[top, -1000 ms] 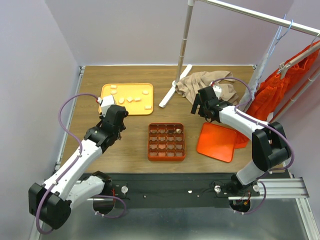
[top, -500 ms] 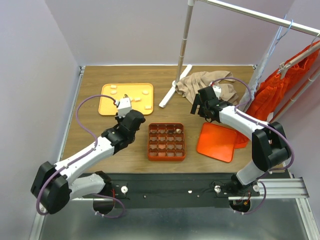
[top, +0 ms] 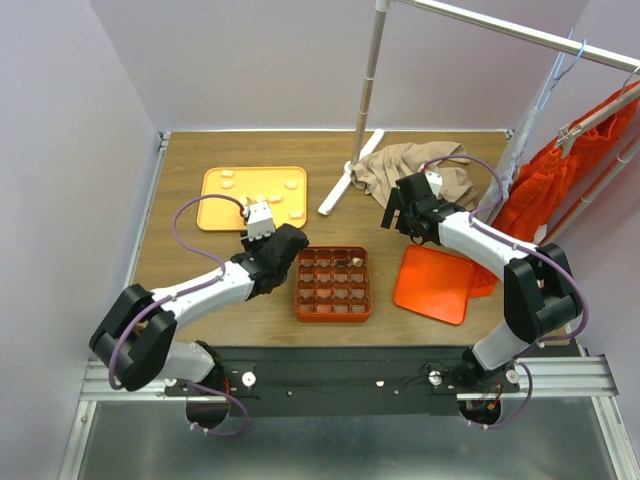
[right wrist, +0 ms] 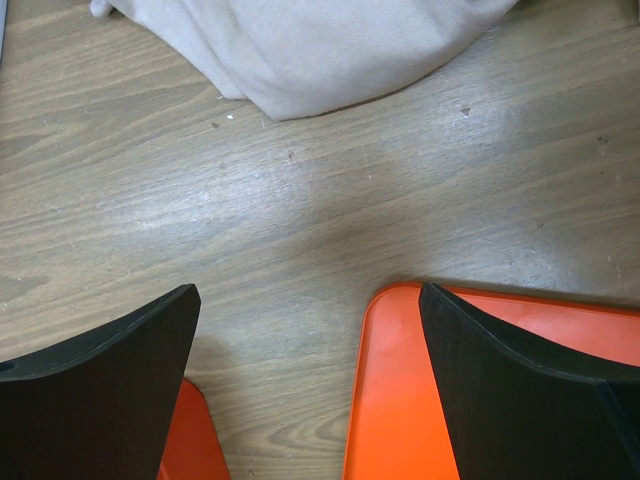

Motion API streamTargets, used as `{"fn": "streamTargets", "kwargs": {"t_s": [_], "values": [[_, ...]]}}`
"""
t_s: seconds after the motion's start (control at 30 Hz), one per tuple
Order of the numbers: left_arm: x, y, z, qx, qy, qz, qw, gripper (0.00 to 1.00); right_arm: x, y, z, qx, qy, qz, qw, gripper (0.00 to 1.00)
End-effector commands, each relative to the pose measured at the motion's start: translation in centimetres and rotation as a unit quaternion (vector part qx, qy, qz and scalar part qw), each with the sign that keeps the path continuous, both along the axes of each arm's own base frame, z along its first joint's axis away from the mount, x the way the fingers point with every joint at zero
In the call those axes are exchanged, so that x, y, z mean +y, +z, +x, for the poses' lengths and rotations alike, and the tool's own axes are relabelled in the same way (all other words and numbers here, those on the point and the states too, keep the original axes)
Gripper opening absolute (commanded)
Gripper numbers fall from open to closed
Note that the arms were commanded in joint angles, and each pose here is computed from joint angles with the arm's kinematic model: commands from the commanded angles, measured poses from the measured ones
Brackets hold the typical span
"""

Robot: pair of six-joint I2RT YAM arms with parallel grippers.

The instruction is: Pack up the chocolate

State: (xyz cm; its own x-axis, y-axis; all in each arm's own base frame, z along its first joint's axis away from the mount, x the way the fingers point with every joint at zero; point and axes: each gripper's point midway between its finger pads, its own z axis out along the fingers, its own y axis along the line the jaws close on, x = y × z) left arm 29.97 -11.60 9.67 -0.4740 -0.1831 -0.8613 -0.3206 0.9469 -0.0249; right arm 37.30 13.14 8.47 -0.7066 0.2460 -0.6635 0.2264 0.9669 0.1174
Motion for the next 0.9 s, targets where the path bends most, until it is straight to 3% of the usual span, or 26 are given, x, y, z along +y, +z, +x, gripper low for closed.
{"fn": "streamTargets", "kwargs": {"t_s": [0.0, 0.1, 0.33, 0.6, 0.87], "values": [[0.2, 0.5, 1.3, -0.022, 0.057, -0.007, 0.998, 0.46, 0.0, -0.1, 0.0, 0.0, 0.005, 0.003, 1.0, 1.0], [-0.3, -0.5, 1.9, -0.01, 0.084, -0.032, 0.996, 0.5, 0.1, -0.2, 0.0, 0.001, 0.006, 0.006, 1.0, 1.0], [-0.5, -4.8, 1.8, 0.023, 0.097, -0.007, 0.995, 0.5, 0.1, 0.1, -0.1, -0.003, 0.009, 0.006, 1.0, 1.0], [-1.2, -5.1, 1.9, 0.024, 0.095, -0.025, 0.995, 0.54, 0.2, 0.1, -0.2, -0.002, 0.01, 0.006, 1.0, 1.0], [-1.4, -4.3, 1.6, 0.012, 0.082, -0.047, 0.995, 0.73, 0.1, 0.1, -0.3, -0.001, 0.011, 0.008, 1.0, 1.0]]}}
